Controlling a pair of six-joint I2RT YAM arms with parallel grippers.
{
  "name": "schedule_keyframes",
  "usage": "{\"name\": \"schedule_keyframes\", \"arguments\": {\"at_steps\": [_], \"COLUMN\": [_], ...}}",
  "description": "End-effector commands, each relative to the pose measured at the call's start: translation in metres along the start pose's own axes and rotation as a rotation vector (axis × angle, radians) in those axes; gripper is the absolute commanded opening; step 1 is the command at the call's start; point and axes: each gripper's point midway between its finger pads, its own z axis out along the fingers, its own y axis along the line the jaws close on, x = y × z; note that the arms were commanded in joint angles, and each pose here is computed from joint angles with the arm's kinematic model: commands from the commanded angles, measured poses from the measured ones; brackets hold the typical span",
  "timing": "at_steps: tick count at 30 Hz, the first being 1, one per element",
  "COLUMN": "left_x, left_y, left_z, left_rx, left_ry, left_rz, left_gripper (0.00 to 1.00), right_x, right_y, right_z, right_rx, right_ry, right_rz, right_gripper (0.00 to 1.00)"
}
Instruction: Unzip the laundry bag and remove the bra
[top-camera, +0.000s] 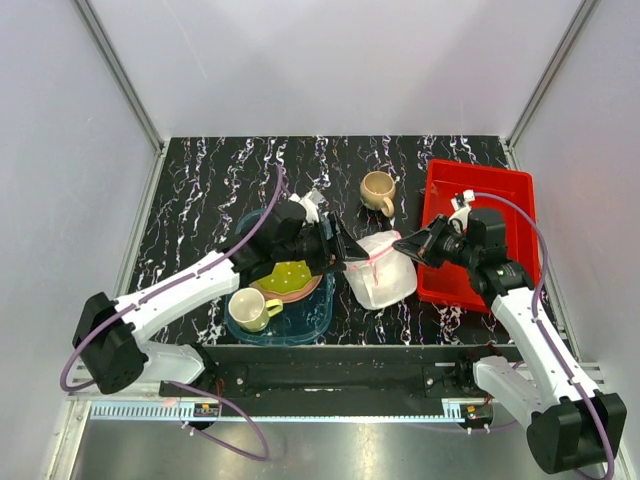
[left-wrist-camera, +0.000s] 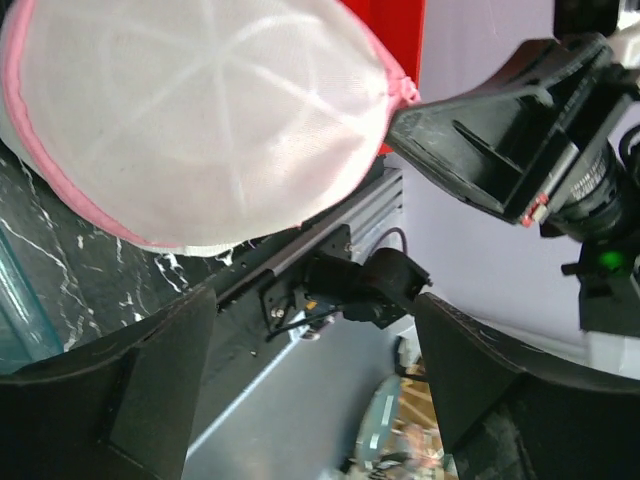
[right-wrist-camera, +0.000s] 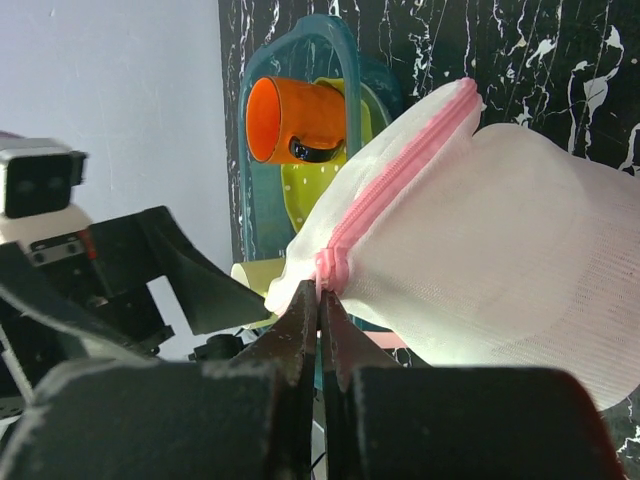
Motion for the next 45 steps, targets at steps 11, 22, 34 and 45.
{"name": "schedule_keyframes", "arguments": {"at_steps": [11,22,34,45], "left_x": [-0.021,-0.046,-0.071,-0.058], "left_y": [-0.022,-0.003,0.001,-0.017], "left_z": [0.045,0.084,0.07,0.064], "left_rx": [0.122,0.056,-0.001,0.075], "left_ry": [0.031,-0.015,0.036,0.189], "left_rz": [-0.401,-0.396,-0.078,0.177], "left_gripper": [0.99,0.38,0.0,0.0], "right_x": [-0.007,-0.001,0.006,0.012], "right_y": [0.007,0.004,-0.007,0.01], "right_z": [-0.001,-0.009,-0.029,-0.018], "right_rx": [-0.042,-0.038,0.065,0.004], "right_ry": [-0.044,-0.056,-0.03,0.153], "right_rz": [-0.037,-0.042,-0.195,-0.265], "right_gripper": [0.0,0.0,0.72,0.61]}}
